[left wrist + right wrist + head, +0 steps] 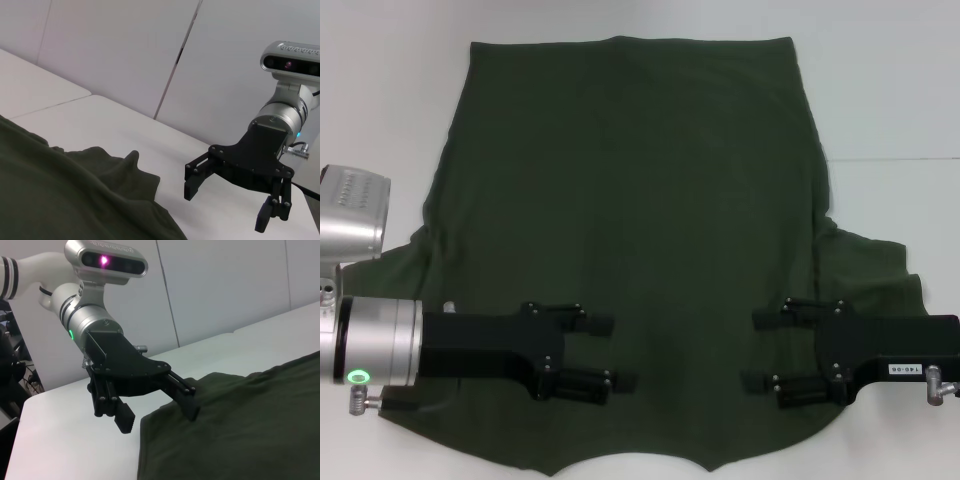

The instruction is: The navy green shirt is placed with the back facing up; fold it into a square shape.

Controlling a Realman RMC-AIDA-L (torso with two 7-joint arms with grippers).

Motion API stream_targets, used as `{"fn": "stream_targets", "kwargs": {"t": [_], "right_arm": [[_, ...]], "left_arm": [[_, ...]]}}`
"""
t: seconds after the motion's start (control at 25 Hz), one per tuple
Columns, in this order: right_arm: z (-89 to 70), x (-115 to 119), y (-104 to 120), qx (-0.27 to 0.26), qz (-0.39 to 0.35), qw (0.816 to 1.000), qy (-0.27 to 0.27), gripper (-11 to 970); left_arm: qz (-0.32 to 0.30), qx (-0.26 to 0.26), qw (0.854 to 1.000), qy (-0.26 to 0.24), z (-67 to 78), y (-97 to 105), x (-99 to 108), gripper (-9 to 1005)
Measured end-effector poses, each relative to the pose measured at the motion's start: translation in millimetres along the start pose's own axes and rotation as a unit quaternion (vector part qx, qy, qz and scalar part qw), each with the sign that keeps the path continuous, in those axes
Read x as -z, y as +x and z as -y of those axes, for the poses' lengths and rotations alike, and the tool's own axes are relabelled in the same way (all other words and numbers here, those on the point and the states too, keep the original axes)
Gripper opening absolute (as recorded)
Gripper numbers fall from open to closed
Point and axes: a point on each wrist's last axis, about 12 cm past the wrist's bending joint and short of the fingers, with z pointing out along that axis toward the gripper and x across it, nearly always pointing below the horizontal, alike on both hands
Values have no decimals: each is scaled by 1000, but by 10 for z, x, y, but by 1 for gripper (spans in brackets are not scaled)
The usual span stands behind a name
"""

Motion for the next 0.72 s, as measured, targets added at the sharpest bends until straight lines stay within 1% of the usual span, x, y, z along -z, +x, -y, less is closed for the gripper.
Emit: {"fn": "stream_targets", "kwargs": {"t": [0.72], "right_arm": [[-5,-5,4,-5,-1,1000,-2,931]], "left_arm": [[0,-1,1000,2,6,-1,-8,918]]}}
